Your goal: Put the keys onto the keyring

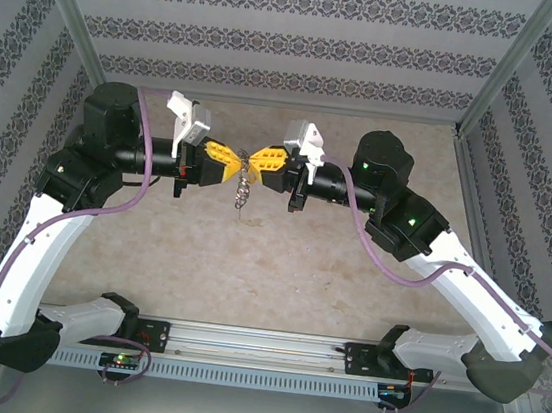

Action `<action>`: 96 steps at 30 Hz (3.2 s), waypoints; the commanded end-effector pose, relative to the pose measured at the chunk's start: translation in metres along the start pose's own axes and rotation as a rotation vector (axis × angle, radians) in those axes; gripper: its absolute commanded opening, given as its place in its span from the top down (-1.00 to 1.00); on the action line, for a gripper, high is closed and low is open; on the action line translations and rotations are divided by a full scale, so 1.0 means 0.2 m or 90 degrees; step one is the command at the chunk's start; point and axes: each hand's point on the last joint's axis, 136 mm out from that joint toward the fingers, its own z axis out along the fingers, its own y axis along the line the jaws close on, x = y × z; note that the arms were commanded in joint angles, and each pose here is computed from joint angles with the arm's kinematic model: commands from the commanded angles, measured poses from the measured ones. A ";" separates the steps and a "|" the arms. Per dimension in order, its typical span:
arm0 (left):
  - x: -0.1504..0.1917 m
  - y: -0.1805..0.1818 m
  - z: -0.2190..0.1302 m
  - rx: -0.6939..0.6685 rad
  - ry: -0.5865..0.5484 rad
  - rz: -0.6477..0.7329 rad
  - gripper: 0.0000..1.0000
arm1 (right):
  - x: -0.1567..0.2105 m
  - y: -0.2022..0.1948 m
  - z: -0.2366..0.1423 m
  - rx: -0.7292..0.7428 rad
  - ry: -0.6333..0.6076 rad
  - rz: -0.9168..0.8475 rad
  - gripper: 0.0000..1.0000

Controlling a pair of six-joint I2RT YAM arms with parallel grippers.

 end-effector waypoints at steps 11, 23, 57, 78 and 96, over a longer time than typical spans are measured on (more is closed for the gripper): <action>-0.09 -0.06 -0.03 0.023 -0.025 0.047 1.00 | -0.03 -0.03 -0.02 0.032 -0.007 -0.023 1.00; -0.09 -0.06 -0.03 0.022 -0.024 0.046 1.00 | -0.02 -0.03 -0.03 0.037 -0.007 -0.024 1.00; -0.41 -0.19 -0.24 0.109 -0.242 -0.071 1.00 | -0.37 0.09 -0.16 -0.016 -0.181 0.064 1.00; -0.39 -0.19 -0.25 0.108 -0.256 -0.105 1.00 | -0.46 0.15 -0.03 -0.056 -0.197 0.062 1.00; -0.39 -0.16 -0.23 0.095 -0.257 -0.094 1.00 | -0.44 0.15 0.02 -0.045 -0.178 0.054 1.00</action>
